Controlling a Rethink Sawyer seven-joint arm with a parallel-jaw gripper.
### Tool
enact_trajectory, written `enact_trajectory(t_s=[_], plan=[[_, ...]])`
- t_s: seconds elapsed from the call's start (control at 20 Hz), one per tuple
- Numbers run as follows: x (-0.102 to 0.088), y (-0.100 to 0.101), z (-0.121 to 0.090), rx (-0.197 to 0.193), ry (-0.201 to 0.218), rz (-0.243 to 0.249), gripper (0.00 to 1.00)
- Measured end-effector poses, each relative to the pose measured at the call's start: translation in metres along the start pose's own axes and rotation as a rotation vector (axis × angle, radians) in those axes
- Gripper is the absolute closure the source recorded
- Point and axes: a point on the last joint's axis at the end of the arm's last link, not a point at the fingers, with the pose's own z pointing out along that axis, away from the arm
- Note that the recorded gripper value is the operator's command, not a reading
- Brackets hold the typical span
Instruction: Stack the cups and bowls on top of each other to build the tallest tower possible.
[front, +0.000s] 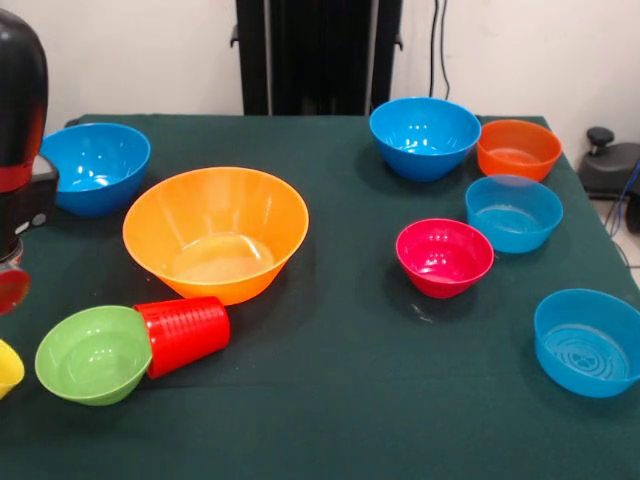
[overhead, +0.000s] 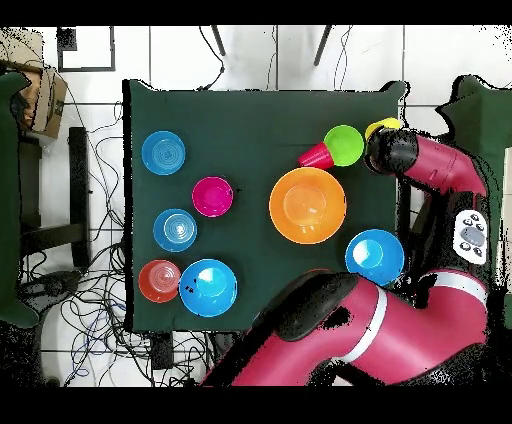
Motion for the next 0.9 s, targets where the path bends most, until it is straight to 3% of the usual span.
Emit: enact_trajectory(t_s=[0.5,0.9], plan=[[-0.001,-0.028,-0.016,0.018,0.004,-0.049,1.00],[0.005,-0.023,-0.068,0.023,-0.002,-0.082,1.00]])
